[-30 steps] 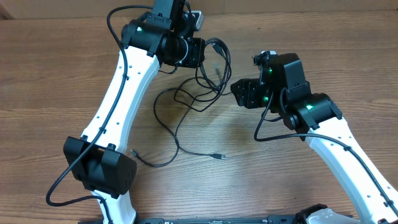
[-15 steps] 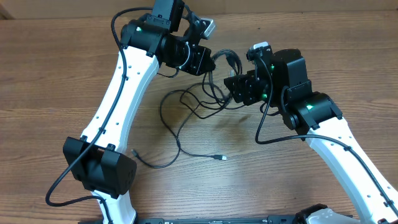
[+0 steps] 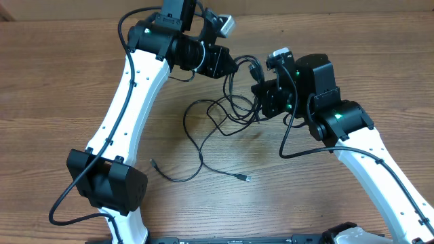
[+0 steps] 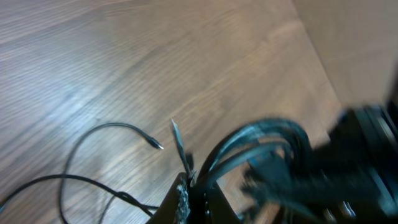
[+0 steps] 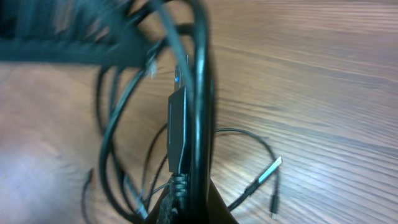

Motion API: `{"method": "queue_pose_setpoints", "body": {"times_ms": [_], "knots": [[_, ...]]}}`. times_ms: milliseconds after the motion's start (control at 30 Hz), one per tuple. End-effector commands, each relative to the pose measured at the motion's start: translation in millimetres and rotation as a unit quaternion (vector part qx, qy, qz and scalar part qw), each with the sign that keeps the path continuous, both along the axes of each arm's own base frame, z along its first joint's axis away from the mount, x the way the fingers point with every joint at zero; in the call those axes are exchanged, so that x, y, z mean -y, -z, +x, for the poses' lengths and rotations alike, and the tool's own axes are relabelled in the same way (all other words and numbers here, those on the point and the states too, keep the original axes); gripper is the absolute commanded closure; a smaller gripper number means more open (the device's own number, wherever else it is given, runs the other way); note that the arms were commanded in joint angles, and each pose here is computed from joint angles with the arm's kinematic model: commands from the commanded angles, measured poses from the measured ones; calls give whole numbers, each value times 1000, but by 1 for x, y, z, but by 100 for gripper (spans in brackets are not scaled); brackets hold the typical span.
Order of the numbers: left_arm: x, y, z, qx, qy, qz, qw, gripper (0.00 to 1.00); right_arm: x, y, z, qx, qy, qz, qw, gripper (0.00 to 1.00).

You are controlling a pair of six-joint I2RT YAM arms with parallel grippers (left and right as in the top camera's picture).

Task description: Untangle cables

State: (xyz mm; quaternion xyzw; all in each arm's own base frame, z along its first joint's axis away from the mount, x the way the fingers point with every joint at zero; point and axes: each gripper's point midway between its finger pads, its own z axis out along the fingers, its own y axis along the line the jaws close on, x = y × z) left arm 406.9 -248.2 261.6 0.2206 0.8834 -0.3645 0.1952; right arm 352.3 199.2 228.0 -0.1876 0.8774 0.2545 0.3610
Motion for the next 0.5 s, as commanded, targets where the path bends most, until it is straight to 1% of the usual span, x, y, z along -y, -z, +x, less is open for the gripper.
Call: {"method": "queue_pose_setpoints", "body": {"times_ms": [0, 100, 167, 300, 367, 467], "knots": [[-40, -13, 35, 15, -146, 41, 988, 96, -19, -10, -17, -6, -73, 33, 997, 96], [-56, -8, 48, 21, -200, 71, 977, 96, -25, -13, -22, -7, -92, 47, 995, 96], [-64, -5, 50, 25, -214, 90, 972, 96, -26, -15, -22, -5, -95, 49, 994, 96], [-76, 4, 46, 14, -230, 124, 965, 96, -25, -15, -22, -4, -94, 49, 994, 96], [-83, 8, 44, 8, -239, 140, 961, 96, -25, -16, -21, -3, -94, 49, 994, 93], [-93, 14, 39, -5, -246, 159, 956, 96, -26, -18, -20, 4, -94, 51, 994, 86]]}}
